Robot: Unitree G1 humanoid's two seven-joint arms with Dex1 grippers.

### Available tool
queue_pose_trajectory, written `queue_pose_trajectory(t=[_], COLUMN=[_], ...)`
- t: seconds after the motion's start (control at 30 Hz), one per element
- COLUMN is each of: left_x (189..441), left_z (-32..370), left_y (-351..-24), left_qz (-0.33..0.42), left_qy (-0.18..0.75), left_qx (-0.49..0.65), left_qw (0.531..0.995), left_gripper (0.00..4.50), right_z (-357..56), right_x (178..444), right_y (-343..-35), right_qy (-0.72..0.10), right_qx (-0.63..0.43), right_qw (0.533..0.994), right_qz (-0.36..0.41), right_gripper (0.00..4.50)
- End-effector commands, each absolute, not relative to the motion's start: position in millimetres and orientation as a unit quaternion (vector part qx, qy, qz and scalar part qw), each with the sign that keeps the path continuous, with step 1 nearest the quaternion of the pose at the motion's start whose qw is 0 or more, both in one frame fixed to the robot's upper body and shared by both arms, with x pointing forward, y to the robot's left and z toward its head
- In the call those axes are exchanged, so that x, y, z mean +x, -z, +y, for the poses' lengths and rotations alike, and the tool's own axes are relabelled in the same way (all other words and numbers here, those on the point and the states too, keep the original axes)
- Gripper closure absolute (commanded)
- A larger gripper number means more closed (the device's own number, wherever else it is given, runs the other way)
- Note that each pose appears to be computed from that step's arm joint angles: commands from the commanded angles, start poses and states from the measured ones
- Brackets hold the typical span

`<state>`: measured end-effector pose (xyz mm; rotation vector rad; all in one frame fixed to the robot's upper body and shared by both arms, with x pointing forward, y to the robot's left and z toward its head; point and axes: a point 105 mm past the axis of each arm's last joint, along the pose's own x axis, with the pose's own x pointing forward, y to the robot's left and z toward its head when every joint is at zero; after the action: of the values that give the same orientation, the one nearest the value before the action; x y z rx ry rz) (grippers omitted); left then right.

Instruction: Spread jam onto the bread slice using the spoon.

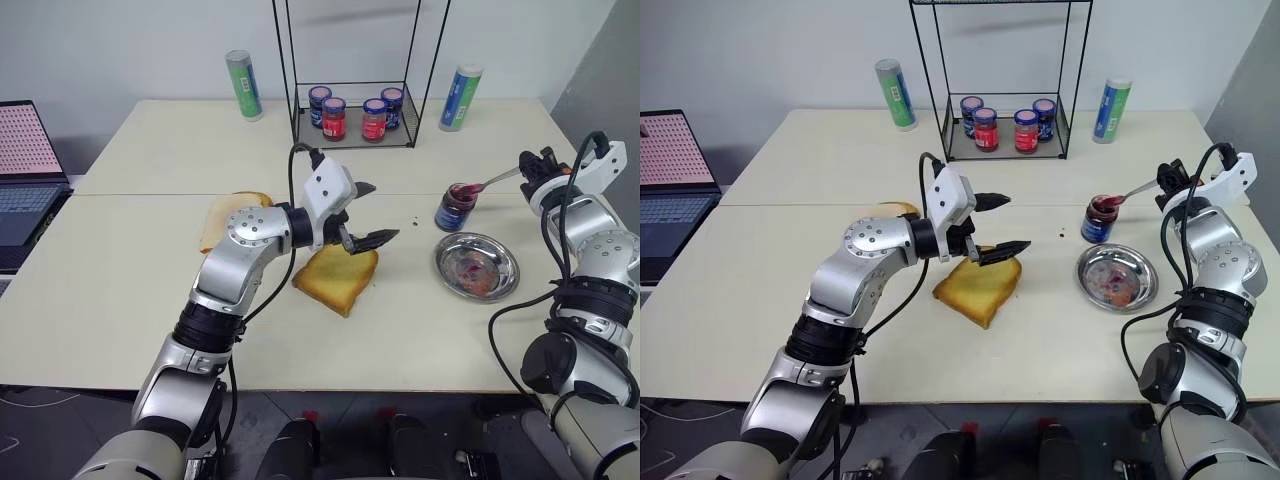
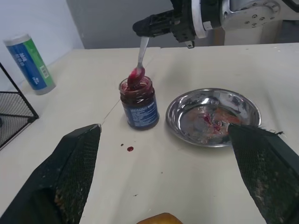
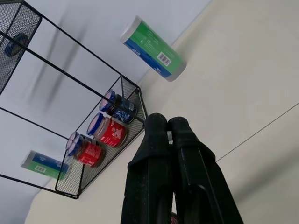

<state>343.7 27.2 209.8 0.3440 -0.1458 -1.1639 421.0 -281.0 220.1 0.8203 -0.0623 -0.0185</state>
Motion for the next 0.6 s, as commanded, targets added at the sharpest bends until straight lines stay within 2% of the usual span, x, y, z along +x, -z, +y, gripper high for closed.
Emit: queue_pose_trajectory(t=[0.03, 0.37, 0.6], left_x=[340, 339, 340], left_z=[23, 23, 26], left_y=[-223, -224, -226], left_qz=[-0.096, -0.096, -0.097], left_qy=[0.552, 0.554, 0.549], left_qx=[0.171, 0.171, 0.168], left_qw=[0.811, 0.809, 0.813], left_gripper=[0.0, 0.0, 0.0], right_z=[-289, -287, -281], right_x=[413, 410, 409], right_y=[-237, -246, -259], right_qy=[0.01, 0.003, -0.008], right_qx=[0.392, 0.385, 0.437], right_qw=[0.918, 0.92, 0.895], right_qz=[-0.062, -0.072, -0.085], right_gripper=[4.49, 4.49, 4.49])
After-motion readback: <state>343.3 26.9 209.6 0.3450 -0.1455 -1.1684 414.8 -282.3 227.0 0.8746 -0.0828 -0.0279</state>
